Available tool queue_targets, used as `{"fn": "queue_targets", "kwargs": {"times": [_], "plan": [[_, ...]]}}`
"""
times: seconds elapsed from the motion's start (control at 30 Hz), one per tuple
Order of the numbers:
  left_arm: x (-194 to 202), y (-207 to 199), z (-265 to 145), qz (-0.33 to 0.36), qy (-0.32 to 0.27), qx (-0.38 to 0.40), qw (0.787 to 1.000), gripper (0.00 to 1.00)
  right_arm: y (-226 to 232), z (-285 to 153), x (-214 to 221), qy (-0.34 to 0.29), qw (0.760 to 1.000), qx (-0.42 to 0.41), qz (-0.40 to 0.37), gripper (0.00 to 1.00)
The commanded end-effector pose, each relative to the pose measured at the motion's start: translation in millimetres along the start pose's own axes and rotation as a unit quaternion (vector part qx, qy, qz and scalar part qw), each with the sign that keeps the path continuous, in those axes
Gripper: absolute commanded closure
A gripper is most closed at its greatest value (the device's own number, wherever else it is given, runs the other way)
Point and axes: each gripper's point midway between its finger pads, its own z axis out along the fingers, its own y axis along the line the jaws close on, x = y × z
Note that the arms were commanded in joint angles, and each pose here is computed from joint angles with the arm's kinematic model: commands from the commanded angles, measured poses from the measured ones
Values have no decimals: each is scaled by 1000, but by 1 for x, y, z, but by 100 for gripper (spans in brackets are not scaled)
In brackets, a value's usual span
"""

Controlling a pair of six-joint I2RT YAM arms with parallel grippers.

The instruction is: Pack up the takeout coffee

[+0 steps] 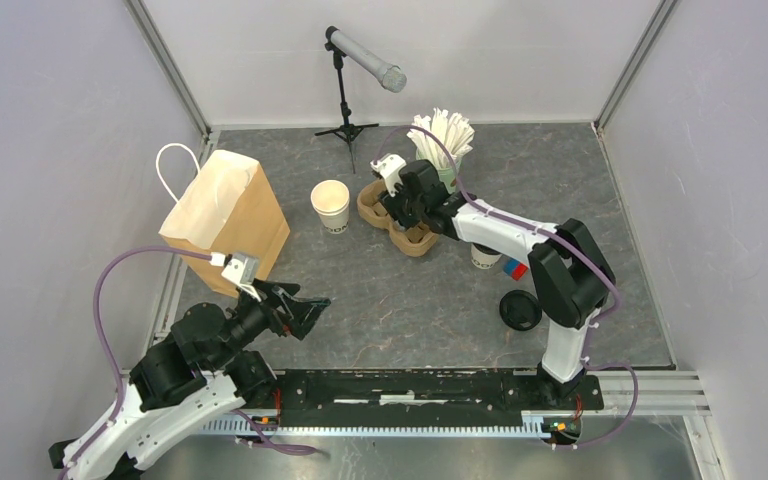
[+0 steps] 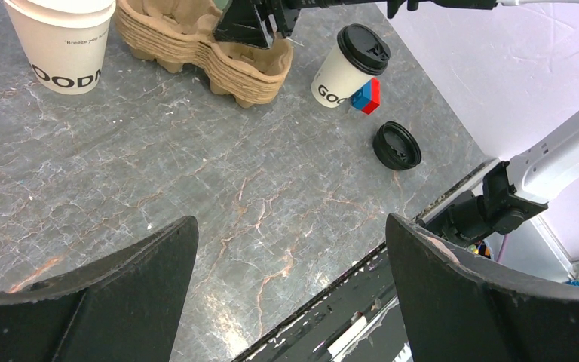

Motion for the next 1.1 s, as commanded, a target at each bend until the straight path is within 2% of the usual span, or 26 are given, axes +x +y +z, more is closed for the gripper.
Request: {"fn": "queue_targets", "kwargs": {"times": [0.0, 0.53, 0.8, 1.07], "plan": [[-12, -6, -3, 15, -21, 16, 1000, 0, -4, 2, -24, -25, 1000, 7, -7, 51], [-11, -5, -2, 15, -21, 13, 1000, 0, -7, 11, -17, -14, 1000, 7, -7, 52], [-11, -5, -2, 16, -21, 13, 1000, 0, -7, 12, -17, -15, 1000, 3, -7, 59], [-11, -5, -2, 17, -21, 12, 1000, 0, -9, 15, -13, -10, 1000, 3, -4, 55]]}}
